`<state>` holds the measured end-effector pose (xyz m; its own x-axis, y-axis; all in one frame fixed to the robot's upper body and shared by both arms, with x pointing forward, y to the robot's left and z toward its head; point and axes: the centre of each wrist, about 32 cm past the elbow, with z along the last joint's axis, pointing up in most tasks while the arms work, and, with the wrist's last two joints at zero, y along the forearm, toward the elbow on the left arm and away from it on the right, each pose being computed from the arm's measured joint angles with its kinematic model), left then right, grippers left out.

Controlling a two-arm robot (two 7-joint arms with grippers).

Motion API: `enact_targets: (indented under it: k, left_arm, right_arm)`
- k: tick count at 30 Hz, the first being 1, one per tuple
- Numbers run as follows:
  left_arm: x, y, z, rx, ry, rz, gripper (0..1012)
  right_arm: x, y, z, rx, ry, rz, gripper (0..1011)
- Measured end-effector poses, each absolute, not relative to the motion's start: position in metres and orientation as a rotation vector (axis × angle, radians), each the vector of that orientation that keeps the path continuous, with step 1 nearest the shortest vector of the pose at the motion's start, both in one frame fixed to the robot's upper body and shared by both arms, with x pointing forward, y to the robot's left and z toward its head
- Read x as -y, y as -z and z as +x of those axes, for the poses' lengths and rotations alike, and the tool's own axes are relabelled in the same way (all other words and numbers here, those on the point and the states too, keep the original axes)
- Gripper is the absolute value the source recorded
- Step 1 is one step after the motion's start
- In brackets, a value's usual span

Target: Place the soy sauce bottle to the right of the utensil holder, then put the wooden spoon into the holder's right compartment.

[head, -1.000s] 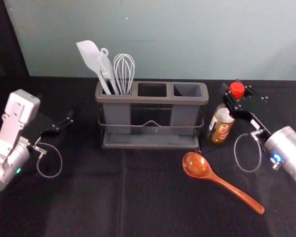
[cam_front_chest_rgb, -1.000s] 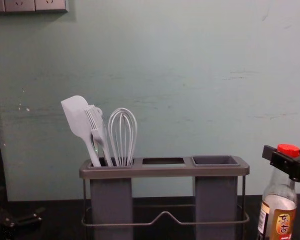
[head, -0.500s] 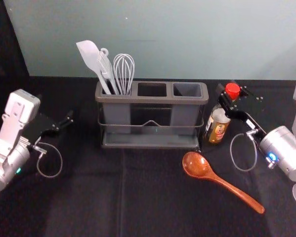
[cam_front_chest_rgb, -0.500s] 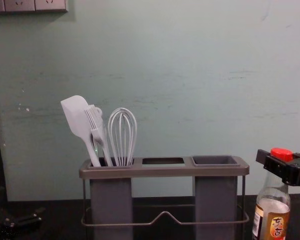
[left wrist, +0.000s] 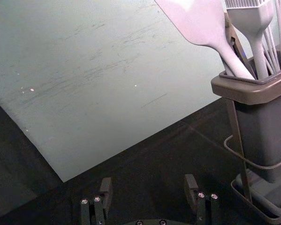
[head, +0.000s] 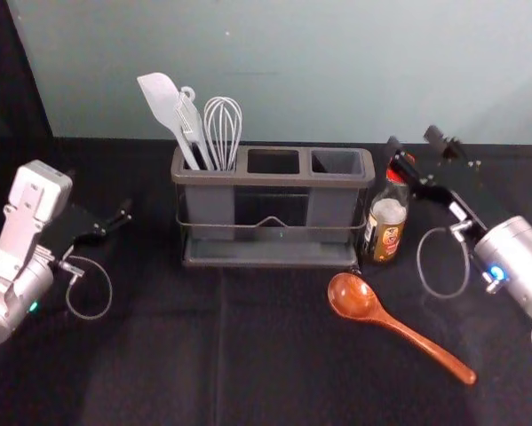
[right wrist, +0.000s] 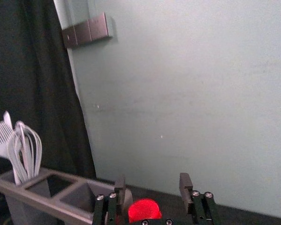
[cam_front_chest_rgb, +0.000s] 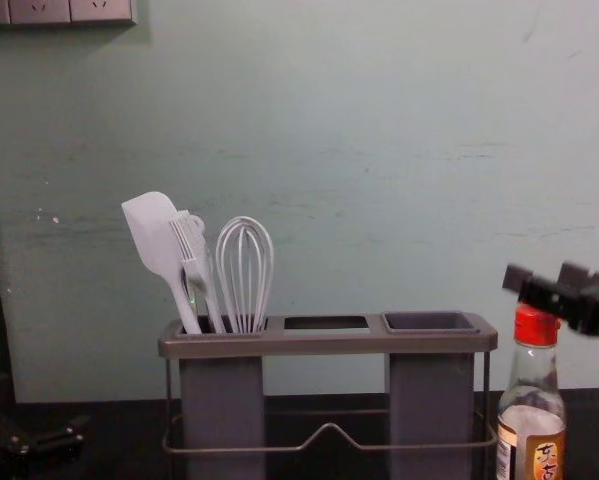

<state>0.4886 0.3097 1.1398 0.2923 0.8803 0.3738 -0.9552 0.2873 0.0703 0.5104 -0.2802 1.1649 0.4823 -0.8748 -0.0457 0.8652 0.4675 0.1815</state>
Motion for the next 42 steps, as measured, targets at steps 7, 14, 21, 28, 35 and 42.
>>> enact_targets:
  k: [7,14,21,28,35,42]
  left_arm:
    - [-0.310,-1.140,0.489,0.285,-1.248,0.305,1005]
    - [-0.310,-1.140,0.489,0.285,-1.248,0.304,1005]
    - [-0.310,-1.140,0.489,0.285,-1.248,0.305,1005]
    - [-0.310,-1.140,0.489,0.285,-1.248,0.304,1005]
    - [-0.310,-1.140,0.489,0.285,-1.248,0.304,1005]
    - [-0.310,-1.140,0.489,0.285,-1.248,0.304,1005]
  right_arm:
    - [0.288,-1.181,0.501,0.096,1.065,0.209,918]
    - [0.297,-1.186,0.483,0.111,1.056,0.184,1000]
    - [0.303,-1.187,0.458,0.077,0.992,0.083,1000]
    - [0.301,-1.183,0.442,0.061,0.934,0.006,1000]
    - [0.295,-1.176,0.438,0.040,0.880,-0.057,1000]
    - [0.289,-1.163,0.441,0.008,0.859,-0.114,1000]
